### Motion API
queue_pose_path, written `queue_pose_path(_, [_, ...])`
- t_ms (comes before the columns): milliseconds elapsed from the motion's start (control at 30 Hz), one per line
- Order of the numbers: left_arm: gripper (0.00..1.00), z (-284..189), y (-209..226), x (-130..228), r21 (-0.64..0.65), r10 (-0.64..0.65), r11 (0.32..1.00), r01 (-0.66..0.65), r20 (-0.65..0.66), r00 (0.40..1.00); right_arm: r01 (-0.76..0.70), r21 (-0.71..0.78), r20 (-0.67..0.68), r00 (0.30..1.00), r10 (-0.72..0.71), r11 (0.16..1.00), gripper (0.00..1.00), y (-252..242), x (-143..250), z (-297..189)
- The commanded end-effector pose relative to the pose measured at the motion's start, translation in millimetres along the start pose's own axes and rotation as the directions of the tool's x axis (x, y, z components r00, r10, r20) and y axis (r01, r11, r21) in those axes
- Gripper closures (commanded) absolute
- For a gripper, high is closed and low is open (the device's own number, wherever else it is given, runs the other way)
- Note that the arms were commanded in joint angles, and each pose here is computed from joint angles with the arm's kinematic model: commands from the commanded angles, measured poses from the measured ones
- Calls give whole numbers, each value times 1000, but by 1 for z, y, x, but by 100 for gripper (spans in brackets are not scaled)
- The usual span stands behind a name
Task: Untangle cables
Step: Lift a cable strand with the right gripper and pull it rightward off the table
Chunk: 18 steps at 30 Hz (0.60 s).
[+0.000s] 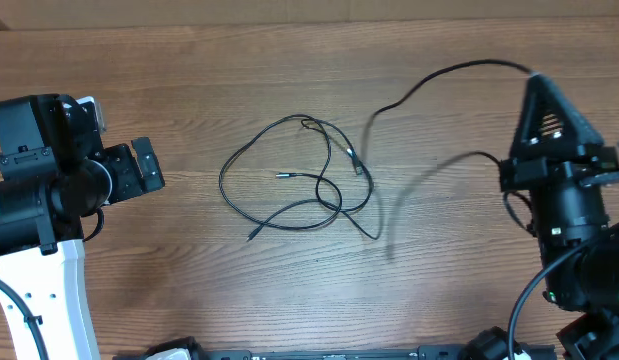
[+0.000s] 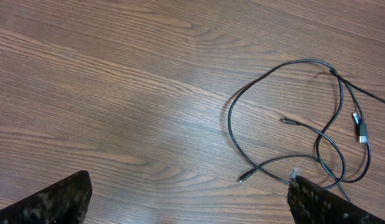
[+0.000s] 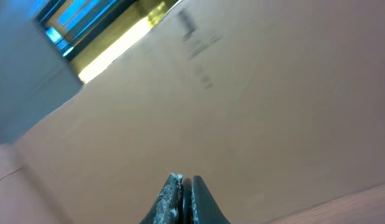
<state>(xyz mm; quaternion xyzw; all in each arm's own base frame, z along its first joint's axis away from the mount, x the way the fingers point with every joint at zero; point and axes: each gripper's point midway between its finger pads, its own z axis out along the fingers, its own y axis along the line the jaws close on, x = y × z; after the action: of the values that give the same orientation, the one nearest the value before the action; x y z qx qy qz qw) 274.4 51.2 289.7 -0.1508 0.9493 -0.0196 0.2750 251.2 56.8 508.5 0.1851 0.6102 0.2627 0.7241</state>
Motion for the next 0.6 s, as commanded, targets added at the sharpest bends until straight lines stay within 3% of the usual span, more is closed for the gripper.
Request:
queue_pose_path(0, [0, -6, 2, -2, -7, -2, 1000, 3, 22, 1000, -37, 188, 179, 984, 2, 981, 96, -29, -41, -11])
queue_pose_path(133, [0, -6, 2, -2, -7, -2, 1000, 3, 23, 1000, -103, 350, 311, 950, -11, 931, 96, -58, -64, -25])
queue_pose_path(233, [0, -6, 2, -3, -7, -2, 1000, 3, 23, 1000, -96, 521, 363, 924, -118, 848, 96, -83, -78, -44])
queue_pose_path(433, [0, -6, 2, -3, -7, -2, 1000, 3, 23, 1000, -81, 746, 349, 893, -285, 661, 96, -114, -90, -79])
queue_pose_path(567, [0, -6, 2, -2, -7, -2, 1000, 3, 23, 1000, -51, 779, 317, 892, -323, 625, 96, -117, -91, -84])
